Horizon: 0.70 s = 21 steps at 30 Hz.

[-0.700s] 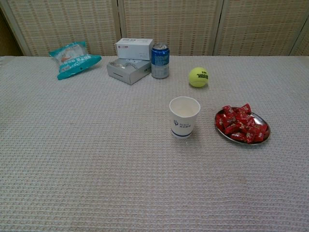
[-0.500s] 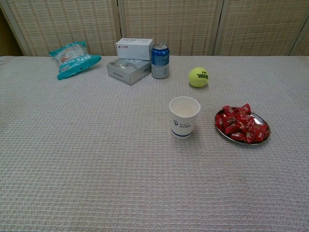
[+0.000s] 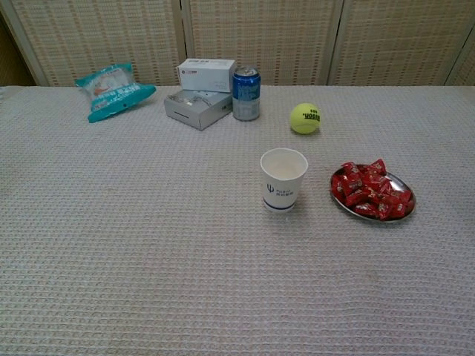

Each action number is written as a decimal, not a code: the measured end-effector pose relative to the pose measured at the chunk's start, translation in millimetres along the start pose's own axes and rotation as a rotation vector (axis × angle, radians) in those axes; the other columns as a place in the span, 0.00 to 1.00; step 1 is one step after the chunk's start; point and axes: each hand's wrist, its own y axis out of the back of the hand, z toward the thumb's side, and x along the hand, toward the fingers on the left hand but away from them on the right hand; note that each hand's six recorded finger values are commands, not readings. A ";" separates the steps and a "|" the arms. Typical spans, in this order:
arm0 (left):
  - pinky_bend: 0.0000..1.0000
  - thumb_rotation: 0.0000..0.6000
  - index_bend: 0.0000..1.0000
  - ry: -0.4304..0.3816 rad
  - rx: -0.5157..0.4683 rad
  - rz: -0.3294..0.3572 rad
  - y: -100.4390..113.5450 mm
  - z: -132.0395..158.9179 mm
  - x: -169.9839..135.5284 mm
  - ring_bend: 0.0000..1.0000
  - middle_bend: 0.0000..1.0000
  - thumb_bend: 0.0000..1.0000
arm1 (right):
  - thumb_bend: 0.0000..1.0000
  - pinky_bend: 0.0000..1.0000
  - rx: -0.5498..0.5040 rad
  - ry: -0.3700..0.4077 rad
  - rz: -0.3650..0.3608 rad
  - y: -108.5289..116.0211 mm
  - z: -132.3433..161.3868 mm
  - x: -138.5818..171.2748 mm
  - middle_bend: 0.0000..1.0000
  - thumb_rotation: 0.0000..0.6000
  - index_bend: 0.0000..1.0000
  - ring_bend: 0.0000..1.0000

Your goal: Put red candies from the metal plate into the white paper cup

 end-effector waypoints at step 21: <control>0.14 1.00 0.00 -0.014 -0.025 -0.018 0.1 -2.0 1.2 0.00 0.00 0.39 | 0.09 0.51 0.185 0.094 0.218 -47.1 73.6 -101.7 0.03 1.00 0.00 0.31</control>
